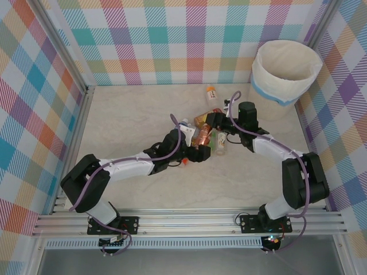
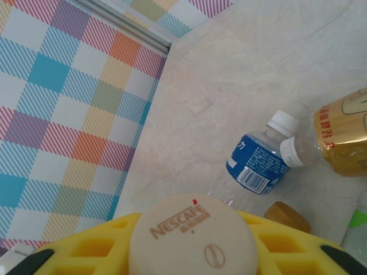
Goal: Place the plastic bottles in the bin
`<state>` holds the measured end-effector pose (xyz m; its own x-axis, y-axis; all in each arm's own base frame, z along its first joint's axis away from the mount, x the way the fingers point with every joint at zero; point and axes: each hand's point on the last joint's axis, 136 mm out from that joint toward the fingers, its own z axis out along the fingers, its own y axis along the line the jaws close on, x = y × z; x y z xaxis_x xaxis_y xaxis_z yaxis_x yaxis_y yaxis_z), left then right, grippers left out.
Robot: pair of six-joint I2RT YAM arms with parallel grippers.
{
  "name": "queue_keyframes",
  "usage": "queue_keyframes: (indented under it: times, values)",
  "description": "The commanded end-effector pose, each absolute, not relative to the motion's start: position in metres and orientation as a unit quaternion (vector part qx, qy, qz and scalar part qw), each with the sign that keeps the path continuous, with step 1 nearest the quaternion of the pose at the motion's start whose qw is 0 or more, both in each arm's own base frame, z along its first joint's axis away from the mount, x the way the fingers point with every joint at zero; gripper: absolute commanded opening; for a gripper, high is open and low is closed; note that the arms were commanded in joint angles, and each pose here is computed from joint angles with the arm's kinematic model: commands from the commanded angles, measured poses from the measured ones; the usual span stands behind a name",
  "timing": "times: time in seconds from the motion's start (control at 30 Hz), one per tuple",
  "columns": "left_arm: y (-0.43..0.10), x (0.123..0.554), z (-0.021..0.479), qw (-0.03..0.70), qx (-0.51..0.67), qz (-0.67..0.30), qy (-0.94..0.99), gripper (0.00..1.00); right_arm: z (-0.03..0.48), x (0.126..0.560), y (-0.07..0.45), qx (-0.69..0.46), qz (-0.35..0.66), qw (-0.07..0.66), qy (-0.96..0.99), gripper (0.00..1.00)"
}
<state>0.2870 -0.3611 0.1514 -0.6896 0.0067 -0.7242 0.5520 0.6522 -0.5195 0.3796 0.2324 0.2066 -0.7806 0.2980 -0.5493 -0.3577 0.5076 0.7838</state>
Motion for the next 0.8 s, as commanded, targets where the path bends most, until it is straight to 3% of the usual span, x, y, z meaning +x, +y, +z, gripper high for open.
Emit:
queue_keyframes:
  times: [0.0, 0.1, 0.33, 0.77]
  values:
    - [-0.351, 0.290, 0.174, 0.378, 0.147, -0.401, 0.822, 0.93, 0.235, 0.383, 0.226, -0.037, 0.474, 0.387, 0.790, 0.33]
    - [-0.344, 0.290, 0.187, 0.393, 0.140, -0.410, 0.811, 1.00, 0.243, 0.385, 0.219, -0.032, 0.458, 0.406, 0.790, 0.32]
    - [-0.311, 0.294, 0.214, 0.463, 0.113, -0.393, 0.786, 1.00, 0.276, 0.395, 0.199, -0.021, 0.425, 0.460, 0.780, 0.30]
    - [-0.230, 0.303, 0.192, 0.507, -0.010, -0.269, 0.819, 1.00, 0.345, 0.448, 0.151, 0.030, 0.344, 0.555, 0.756, 0.29]
